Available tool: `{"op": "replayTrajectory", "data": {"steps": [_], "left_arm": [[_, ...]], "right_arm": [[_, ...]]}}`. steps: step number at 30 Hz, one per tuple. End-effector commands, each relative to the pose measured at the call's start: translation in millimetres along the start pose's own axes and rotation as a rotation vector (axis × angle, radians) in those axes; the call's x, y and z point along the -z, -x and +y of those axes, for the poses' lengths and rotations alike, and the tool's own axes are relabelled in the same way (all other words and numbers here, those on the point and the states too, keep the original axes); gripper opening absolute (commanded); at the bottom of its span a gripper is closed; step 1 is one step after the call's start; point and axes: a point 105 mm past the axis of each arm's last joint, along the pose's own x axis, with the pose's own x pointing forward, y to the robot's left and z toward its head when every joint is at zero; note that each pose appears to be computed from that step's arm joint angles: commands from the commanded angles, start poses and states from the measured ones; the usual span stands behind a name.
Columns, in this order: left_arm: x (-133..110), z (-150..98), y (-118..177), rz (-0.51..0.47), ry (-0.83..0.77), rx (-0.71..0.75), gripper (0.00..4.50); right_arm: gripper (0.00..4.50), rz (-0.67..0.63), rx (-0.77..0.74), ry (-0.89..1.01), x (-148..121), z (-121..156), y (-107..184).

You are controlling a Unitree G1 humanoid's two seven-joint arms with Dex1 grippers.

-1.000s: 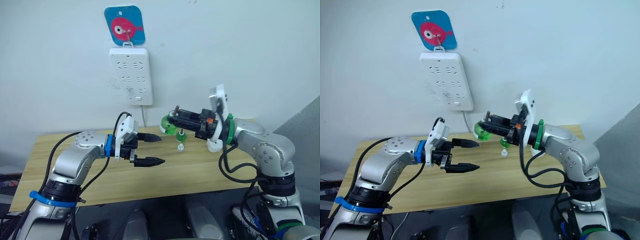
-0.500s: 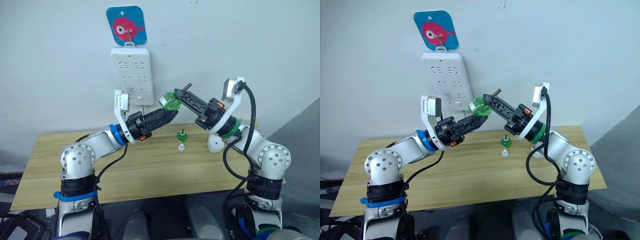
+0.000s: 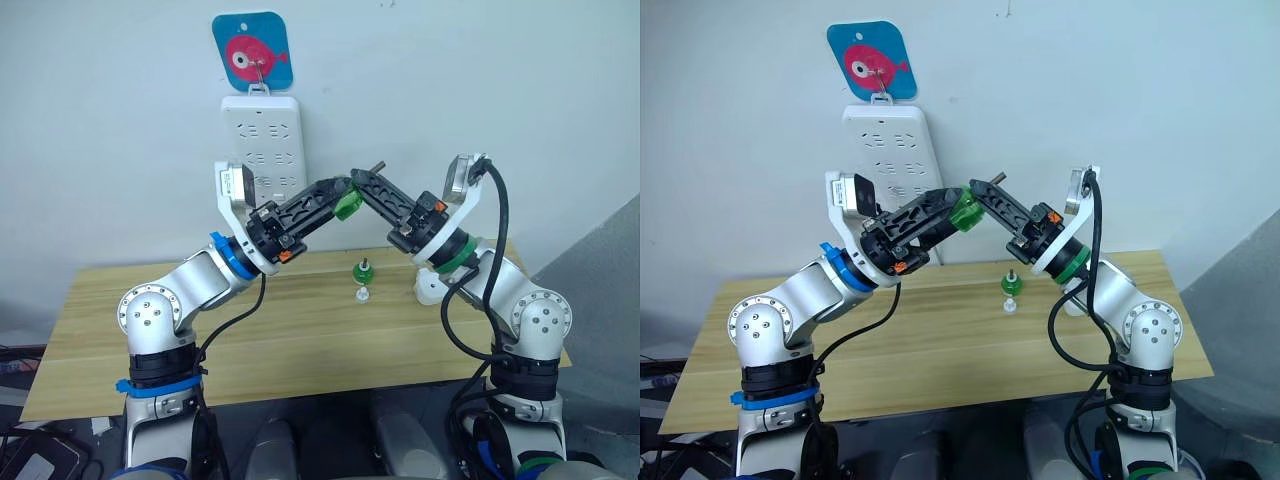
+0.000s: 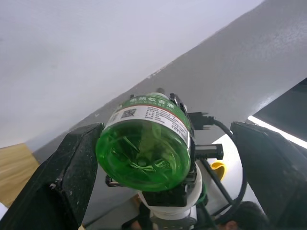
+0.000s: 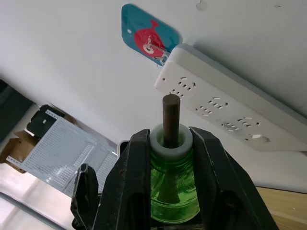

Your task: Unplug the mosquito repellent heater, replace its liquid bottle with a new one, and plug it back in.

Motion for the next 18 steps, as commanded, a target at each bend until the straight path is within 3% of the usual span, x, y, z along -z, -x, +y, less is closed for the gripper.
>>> {"op": "replayTrajectory", "data": {"steps": [1, 6, 9, 14, 18], "left_arm": [[-2, -8, -2, -0.014, 0.018, 0.044, 4.50], [-2, -6, -2, -0.021, 0.035, 0.051, 4.50], [-2, -6, -2, -0.017, 0.037, 0.054, 3.91], [0, -5, -3, -0.016, 0.039, 0.057, 2.40], [1, -4, -5, -0.017, 0.037, 0.058, 2.27]], "right_arm": [[0.81, -0.025, -0.049, -0.028, -5, 11, 1], [0.81, -0.022, -0.061, -0.046, -4, 15, 1], [0.81, -0.021, -0.063, -0.053, -4, 16, 1], [0.81, -0.010, -0.075, -0.066, 1, 21, -1], [0.81, 0.003, -0.082, -0.073, 6, 23, -1]]}}
